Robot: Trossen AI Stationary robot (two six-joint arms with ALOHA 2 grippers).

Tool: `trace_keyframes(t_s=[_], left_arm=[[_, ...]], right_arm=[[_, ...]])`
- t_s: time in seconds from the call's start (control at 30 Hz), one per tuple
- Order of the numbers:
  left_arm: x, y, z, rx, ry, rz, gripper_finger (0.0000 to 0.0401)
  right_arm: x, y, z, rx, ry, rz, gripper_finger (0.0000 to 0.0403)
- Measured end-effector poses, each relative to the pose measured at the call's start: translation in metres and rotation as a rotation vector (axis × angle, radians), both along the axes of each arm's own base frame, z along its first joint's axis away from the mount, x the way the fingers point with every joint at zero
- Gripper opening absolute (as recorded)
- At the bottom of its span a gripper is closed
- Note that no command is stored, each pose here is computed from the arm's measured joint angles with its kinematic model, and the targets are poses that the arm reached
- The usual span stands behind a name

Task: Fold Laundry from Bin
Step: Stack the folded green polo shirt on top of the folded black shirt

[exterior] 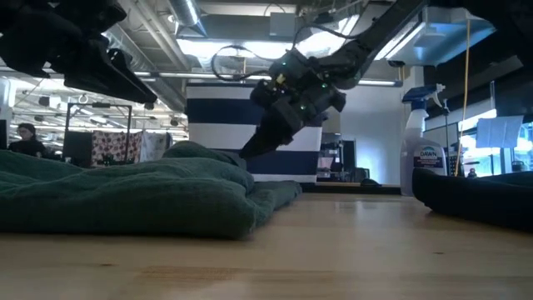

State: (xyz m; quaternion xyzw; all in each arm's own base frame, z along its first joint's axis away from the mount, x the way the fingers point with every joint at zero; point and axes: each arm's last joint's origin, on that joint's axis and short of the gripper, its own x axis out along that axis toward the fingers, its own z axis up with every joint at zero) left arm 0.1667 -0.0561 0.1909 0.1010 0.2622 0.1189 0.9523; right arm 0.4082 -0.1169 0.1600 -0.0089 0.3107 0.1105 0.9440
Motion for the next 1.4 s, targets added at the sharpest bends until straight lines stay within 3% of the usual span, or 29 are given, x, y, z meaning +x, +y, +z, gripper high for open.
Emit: trace_keyframes(t_s=[0.3, 0.4, 0.53, 0.6, 0.87, 1.13, 1.4], left_arm=[[0.003, 0.007, -0.001, -0.032, 0.013, 0.004, 0.0194], [0.003, 0.008, -0.001, -0.032, 0.013, 0.008, 0.0194], [0.003, 0.008, -0.001, -0.033, 0.014, 0.007, 0.0194], [0.003, 0.008, -0.001, -0.034, 0.014, 0.005, 0.0194], [0.003, 0.007, -0.001, -0.051, 0.017, -0.008, 0.0194], [0.003, 0.007, -0.001, -0.053, 0.017, -0.01, 0.0195], [0.003, 0.007, -0.001, -0.054, 0.017, -0.01, 0.0195]], right_arm=[[0.02, -0.007, -0.01, 0.03, 0.04, 0.124, 0.0197], [0.02, -0.003, -0.01, 0.011, 0.067, 0.161, 0.015], [0.014, -0.001, -0.008, 0.046, 0.163, 0.189, 0.0037], [0.012, -0.001, 0.001, 0.047, 0.187, 0.202, 0.0014], [0.006, 0.009, 0.041, 0.081, 0.181, 0.218, 0.0009], [-0.005, 0.032, 0.07, 0.195, 0.215, 0.207, 0.0006], [-0.016, 0.059, 0.106, 0.196, 0.186, 0.195, 0.0004]])
